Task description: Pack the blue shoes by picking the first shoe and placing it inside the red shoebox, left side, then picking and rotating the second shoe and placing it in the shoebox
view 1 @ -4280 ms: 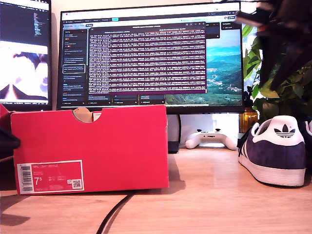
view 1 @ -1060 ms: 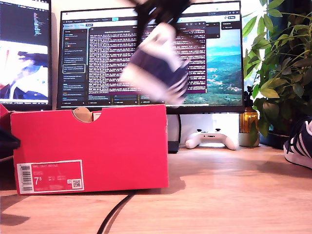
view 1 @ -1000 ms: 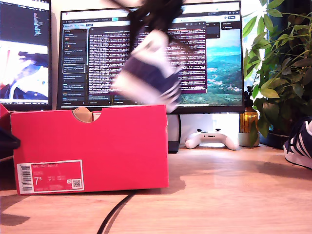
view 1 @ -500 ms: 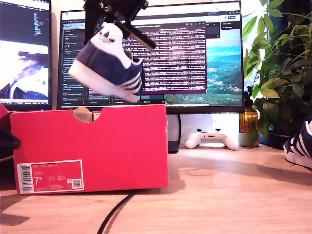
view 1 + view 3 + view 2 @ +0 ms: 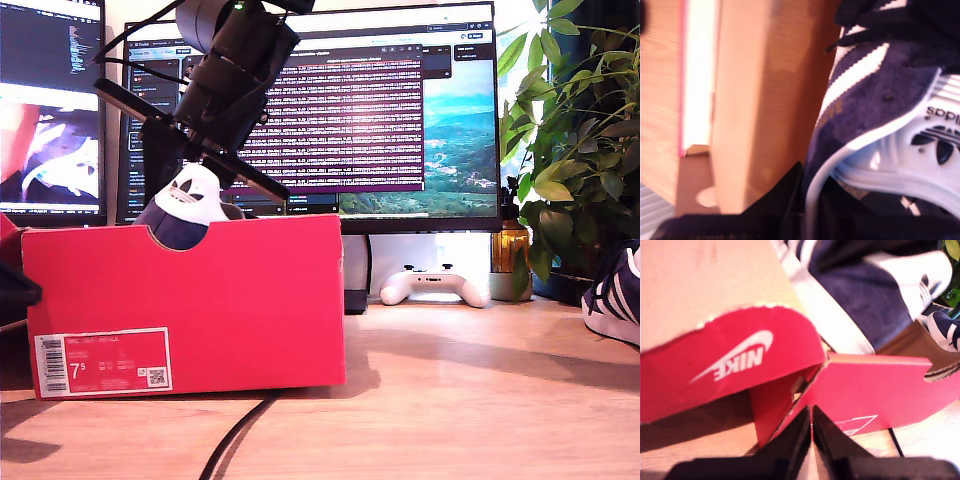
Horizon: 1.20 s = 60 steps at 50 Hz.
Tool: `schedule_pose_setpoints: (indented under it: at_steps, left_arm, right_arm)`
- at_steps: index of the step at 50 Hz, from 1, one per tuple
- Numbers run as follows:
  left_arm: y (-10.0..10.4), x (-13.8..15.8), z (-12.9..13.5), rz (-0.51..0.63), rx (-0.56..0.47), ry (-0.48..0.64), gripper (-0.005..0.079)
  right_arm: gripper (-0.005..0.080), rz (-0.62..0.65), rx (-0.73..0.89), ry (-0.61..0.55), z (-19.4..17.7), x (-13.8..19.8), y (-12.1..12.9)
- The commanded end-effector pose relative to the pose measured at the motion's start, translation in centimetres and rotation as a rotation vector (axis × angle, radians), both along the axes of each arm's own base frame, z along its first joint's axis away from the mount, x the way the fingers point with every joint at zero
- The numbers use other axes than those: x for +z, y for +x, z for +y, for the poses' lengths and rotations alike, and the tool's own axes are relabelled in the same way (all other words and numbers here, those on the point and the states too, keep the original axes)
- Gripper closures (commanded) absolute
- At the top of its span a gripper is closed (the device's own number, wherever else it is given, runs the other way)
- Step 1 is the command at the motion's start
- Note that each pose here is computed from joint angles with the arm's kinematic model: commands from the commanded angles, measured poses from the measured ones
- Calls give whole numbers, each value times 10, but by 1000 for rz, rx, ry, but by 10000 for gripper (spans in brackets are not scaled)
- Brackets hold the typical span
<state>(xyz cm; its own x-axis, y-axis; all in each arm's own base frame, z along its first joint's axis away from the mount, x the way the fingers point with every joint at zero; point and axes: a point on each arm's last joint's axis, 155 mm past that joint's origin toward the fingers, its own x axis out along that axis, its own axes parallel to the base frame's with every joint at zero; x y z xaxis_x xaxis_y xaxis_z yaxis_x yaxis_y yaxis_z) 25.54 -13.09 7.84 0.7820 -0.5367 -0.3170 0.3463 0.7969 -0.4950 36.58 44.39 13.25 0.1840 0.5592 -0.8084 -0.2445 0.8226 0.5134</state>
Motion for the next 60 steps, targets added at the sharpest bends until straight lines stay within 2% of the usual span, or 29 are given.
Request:
schedule_pose_setpoints:
  at_steps: [1, 19, 31, 34, 39, 43, 52, 60]
  left_arm:
    - [-6, -11, 2, 17, 0, 13, 764]
    - [-6, -11, 1, 18, -7, 10, 764]
    - [-6, -11, 1, 18, -7, 11, 764]
    - [-6, -12, 1, 19, -7, 11, 764]
    - [-6, -12, 1, 19, -7, 11, 764]
    - [-6, -12, 1, 19, -7, 11, 764]
    - [-7, -14, 1, 29, -6, 14, 764]
    - [-9, -18, 2, 48, -6, 19, 764]
  right_arm:
    - [765, -27, 22, 30, 14, 7, -2]
    - [765, -22, 13, -45, 21, -40, 2]
    - [762, -92, -29, -82, 16, -40, 15]
    - [719, -91, -26, -76, 17, -39, 15]
    - [545, -84, -21, -73, 18, -40, 13]
    - [465, -66, -6, -59, 21, -39, 8]
    - [448, -3, 31, -40, 23, -33, -6]
    - [448, -8, 59, -63, 17, -10, -12]
